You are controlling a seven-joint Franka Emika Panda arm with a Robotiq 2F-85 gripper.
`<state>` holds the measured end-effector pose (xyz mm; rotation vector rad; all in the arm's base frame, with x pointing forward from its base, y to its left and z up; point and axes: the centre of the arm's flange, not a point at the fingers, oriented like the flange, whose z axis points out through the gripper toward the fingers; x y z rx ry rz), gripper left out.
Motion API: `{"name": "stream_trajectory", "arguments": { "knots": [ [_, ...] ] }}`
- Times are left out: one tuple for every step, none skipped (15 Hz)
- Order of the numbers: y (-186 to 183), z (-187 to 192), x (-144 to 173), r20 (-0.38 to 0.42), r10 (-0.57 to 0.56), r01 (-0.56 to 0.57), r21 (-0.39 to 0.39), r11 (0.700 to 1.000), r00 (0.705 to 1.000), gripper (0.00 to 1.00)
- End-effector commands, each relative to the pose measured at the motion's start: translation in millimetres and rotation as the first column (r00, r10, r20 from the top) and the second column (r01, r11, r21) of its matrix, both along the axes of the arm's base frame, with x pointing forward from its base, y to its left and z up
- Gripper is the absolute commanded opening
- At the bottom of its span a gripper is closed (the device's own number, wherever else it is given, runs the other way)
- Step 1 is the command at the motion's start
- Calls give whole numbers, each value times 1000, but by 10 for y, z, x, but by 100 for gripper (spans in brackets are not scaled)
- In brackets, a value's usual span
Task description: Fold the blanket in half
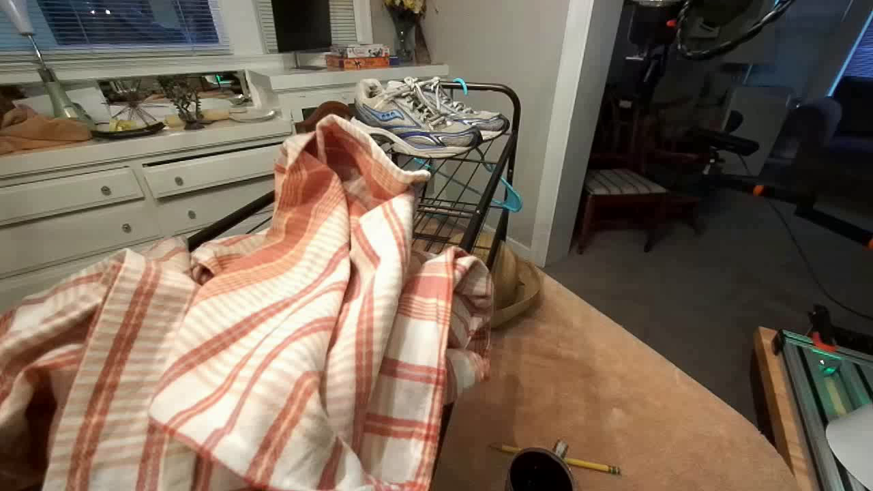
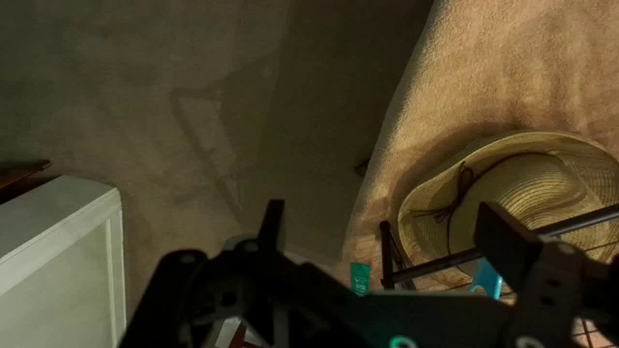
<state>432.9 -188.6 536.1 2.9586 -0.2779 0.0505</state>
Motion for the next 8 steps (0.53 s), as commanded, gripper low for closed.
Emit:
{"name": "stream_trajectory", "arguments": {
  "knots": [
    [0,0,0,0,0,0,0,1000,1000,100],
    [94,-16,-17,0,32,-32,13,999,999,100],
    [180,-30,-32,7,64,-64,15,998,998,100],
    [334,-51,-68,4,118,-118,22,993,993,100],
    [469,-67,-94,5,171,-171,26,985,985,100],
    [658,-95,-140,4,238,-238,29,971,971,100],
    [827,-108,-178,-3,290,-290,33,957,957,100],
    [1039,-138,-250,-7,342,-342,33,939,940,100]
  ]
}}
